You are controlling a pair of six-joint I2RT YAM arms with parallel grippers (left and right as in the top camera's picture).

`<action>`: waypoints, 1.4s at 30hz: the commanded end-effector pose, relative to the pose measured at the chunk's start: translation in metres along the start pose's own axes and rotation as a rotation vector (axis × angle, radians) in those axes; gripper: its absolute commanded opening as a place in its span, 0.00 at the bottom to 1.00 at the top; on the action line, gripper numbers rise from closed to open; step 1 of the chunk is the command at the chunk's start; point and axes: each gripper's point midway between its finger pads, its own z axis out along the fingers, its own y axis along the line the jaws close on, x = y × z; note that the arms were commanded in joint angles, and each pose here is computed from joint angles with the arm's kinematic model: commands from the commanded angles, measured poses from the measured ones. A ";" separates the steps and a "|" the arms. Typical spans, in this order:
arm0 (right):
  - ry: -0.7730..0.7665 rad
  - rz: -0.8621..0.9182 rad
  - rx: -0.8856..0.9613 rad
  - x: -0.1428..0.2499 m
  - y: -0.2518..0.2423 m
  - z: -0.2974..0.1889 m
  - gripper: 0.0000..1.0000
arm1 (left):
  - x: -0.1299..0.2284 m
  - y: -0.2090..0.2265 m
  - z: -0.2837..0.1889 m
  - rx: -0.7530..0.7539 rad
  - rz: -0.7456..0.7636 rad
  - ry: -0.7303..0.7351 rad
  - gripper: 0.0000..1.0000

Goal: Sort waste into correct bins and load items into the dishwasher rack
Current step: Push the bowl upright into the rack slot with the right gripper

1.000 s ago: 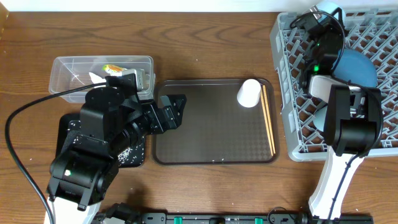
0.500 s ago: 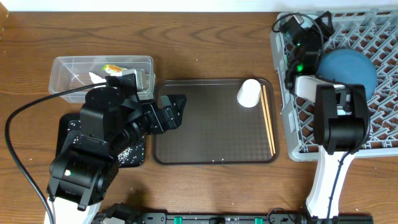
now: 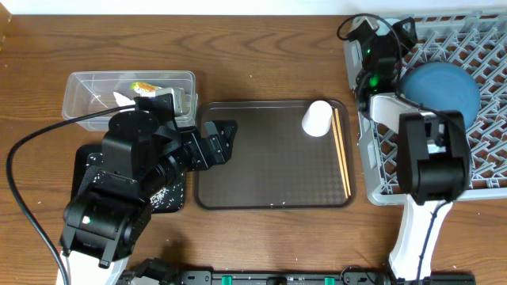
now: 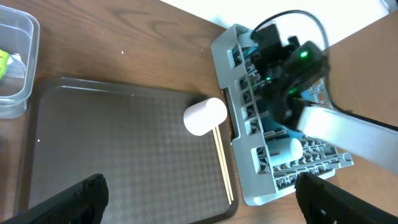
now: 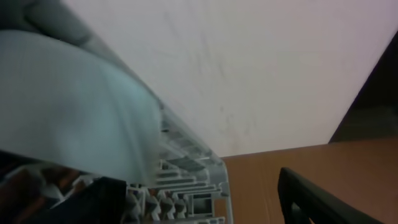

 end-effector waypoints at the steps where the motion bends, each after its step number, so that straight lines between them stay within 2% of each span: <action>1: -0.041 0.207 0.026 -0.019 -0.055 -0.020 0.78 | -0.004 -0.005 -0.004 0.017 0.005 -0.009 0.98; 5: -0.094 0.374 -0.141 -0.027 -0.064 -0.038 0.74 | -0.004 -0.005 -0.004 0.017 0.005 -0.009 0.98; 9: -0.158 0.638 -0.349 -0.030 -0.073 -0.054 0.69 | -0.004 -0.005 -0.004 0.017 0.005 -0.009 0.98; 12: -0.223 0.779 -0.477 -0.034 -0.079 -0.059 0.59 | -0.004 -0.005 -0.004 0.017 0.005 -0.009 0.98; 15: -0.273 0.854 -0.582 -0.037 -0.072 -0.059 0.31 | -0.004 -0.005 -0.004 0.017 0.005 -0.009 0.98; 16: -0.275 0.871 -0.593 -0.037 -0.070 -0.057 0.27 | -0.004 -0.005 -0.004 0.017 0.005 -0.009 0.98; 17: -0.270 0.891 -0.600 -0.037 -0.066 -0.055 0.17 | -0.004 -0.005 -0.004 0.017 0.005 -0.009 0.98; 18: -0.265 0.916 -0.604 -0.037 -0.062 -0.052 0.01 | -0.004 -0.005 -0.004 0.017 0.005 -0.009 0.98; 24: -0.329 0.992 -0.595 -0.048 -0.046 -0.034 0.01 | -0.004 -0.005 -0.004 0.017 0.005 -0.009 0.98; 31: -0.305 1.027 -0.512 -0.035 -0.010 -0.001 0.01 | -0.004 -0.005 -0.004 0.017 0.005 -0.009 0.98; 36: -0.210 1.024 -0.575 -0.024 0.029 0.010 0.01 | -0.004 -0.005 -0.004 0.017 0.005 -0.009 0.98; 42: -0.111 1.003 -0.603 -0.011 0.030 0.003 0.01 | -0.004 -0.005 -0.004 0.017 0.005 -0.009 0.98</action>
